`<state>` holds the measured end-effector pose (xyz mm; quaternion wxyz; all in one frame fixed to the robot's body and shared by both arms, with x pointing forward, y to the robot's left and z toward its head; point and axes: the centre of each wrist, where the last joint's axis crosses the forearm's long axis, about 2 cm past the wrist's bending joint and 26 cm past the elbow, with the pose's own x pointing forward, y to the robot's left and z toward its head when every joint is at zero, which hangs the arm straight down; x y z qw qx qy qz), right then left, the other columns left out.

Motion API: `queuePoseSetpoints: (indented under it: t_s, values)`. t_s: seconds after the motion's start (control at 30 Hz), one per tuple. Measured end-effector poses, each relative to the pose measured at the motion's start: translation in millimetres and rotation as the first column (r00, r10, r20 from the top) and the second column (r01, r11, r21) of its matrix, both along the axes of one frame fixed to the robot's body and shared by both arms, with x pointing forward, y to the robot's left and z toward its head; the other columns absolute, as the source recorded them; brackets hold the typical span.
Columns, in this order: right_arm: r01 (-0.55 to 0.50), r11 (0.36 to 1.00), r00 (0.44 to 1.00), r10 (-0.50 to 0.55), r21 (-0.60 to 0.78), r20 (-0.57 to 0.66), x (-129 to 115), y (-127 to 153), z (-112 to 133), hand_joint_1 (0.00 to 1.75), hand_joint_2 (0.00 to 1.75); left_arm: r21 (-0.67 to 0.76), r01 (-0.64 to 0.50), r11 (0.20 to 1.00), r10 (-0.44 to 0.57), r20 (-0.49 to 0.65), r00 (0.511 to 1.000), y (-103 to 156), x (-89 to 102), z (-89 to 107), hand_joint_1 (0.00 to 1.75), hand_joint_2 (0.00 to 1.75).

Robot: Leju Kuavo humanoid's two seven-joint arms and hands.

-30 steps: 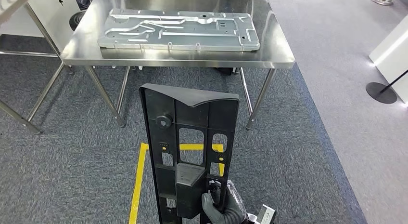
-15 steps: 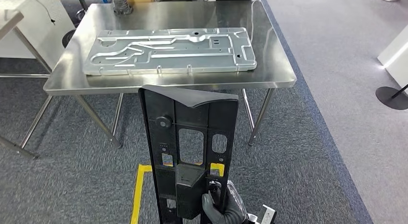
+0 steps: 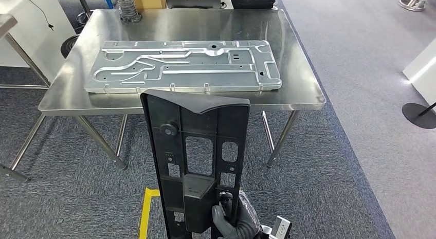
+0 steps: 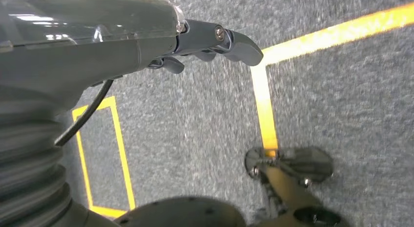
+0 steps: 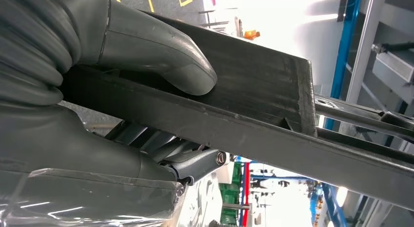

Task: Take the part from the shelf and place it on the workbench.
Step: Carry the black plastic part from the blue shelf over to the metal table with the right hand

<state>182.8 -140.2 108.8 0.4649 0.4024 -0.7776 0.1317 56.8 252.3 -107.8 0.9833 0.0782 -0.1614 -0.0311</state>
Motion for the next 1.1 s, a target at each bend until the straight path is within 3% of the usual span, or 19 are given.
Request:
queuePoseSetpoints:
  t_s: [0.5, 0.87, 1.1]
  values:
    - [0.052, 0.999, 0.998, -0.052, 0.001, 0.045, 10.8, -11.2, 11.4, 1.71, 1.75, -0.005, -0.008, 1.000, 0.008, 0.023, 1.000, -0.7, 6.4, 1.0, 0.00, 1.75]
    - [0.135, 0.990, 0.988, -0.138, 0.034, 0.071, 61.5, -81.8, 56.5, 1.71, 1.75, -0.005, -0.016, 1.000, 0.016, 0.007, 1.000, 1.2, 1.4, 0.1, 0.00, 1.75]
    - [0.260, 0.964, 0.956, -0.250, -0.048, 0.156, 97.6, -137.3, 88.0, 1.71, 1.75, -0.013, -0.012, 1.000, 0.012, 0.000, 1.000, -0.7, -4.3, -0.6, 0.00, 1.75]
